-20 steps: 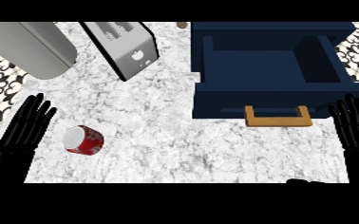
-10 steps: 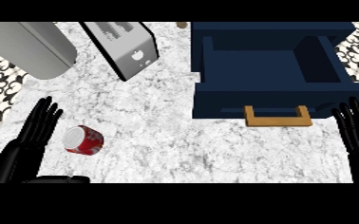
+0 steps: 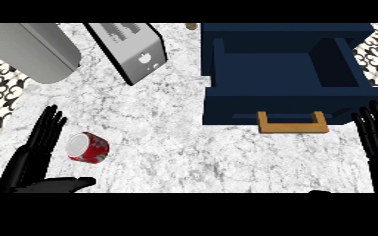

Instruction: Pick up the can, place it into the drawer and close the drawer

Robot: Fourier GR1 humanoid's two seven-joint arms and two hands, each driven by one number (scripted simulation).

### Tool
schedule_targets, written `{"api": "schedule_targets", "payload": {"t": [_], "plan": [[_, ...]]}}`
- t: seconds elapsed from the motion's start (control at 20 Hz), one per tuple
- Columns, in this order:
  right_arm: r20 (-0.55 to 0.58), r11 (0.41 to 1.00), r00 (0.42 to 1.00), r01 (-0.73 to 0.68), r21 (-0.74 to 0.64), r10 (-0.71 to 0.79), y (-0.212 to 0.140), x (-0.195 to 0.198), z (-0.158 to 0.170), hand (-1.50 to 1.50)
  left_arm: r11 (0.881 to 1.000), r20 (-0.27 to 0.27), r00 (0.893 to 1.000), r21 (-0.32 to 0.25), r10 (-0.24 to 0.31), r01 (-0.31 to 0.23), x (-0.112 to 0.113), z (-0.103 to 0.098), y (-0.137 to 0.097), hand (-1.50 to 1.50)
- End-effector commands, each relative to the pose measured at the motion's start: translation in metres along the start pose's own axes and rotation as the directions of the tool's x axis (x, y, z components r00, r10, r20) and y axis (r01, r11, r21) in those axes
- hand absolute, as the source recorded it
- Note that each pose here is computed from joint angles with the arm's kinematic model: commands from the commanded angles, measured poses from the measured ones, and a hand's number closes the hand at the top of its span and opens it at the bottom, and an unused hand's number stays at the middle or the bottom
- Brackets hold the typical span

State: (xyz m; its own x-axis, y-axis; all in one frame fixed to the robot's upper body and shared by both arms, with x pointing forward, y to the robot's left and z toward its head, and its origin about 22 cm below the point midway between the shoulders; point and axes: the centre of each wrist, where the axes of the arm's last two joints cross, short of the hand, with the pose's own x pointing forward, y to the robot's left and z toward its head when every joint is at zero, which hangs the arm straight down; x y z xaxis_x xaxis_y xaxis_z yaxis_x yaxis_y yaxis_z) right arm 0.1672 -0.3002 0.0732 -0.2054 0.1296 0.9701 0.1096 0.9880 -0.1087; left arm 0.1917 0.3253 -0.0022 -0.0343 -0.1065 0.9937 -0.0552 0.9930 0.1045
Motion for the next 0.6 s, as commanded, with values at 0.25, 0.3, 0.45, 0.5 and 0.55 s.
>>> {"api": "schedule_targets", "payload": {"t": [0.25,0.3,0.45,0.5,0.55], "plan": [[0.002,1.000,1.000,-0.002,0.001,0.002,-0.009,-0.012,0.003,-1.50,1.000,-0.012,1.000,0.015,-0.022,0.022,-0.035,0.008,0.015,-1.50],[-0.007,1.000,1.000,0.017,0.009,-0.017,0.005,-0.005,0.002,-1.50,0.999,-0.023,0.999,0.009,-0.032,0.032,-0.028,0.009,0.019,-1.50],[0.010,1.000,1.000,0.012,-0.004,-0.012,-0.006,-0.013,0.010,-1.50,1.000,-0.025,1.000,0.021,-0.016,0.017,-0.051,0.023,0.027,-1.50],[0.023,1.000,1.000,-0.006,0.011,0.006,0.012,-0.008,-0.010,-1.50,1.000,-0.027,0.999,0.003,-0.025,0.025,-0.054,0.002,0.031,-1.50],[0.010,1.000,1.000,-0.011,0.025,0.010,-0.007,0.006,0.011,-1.50,1.000,-0.048,0.999,0.005,-0.015,0.015,-0.050,0.027,0.031,-1.50]]}}
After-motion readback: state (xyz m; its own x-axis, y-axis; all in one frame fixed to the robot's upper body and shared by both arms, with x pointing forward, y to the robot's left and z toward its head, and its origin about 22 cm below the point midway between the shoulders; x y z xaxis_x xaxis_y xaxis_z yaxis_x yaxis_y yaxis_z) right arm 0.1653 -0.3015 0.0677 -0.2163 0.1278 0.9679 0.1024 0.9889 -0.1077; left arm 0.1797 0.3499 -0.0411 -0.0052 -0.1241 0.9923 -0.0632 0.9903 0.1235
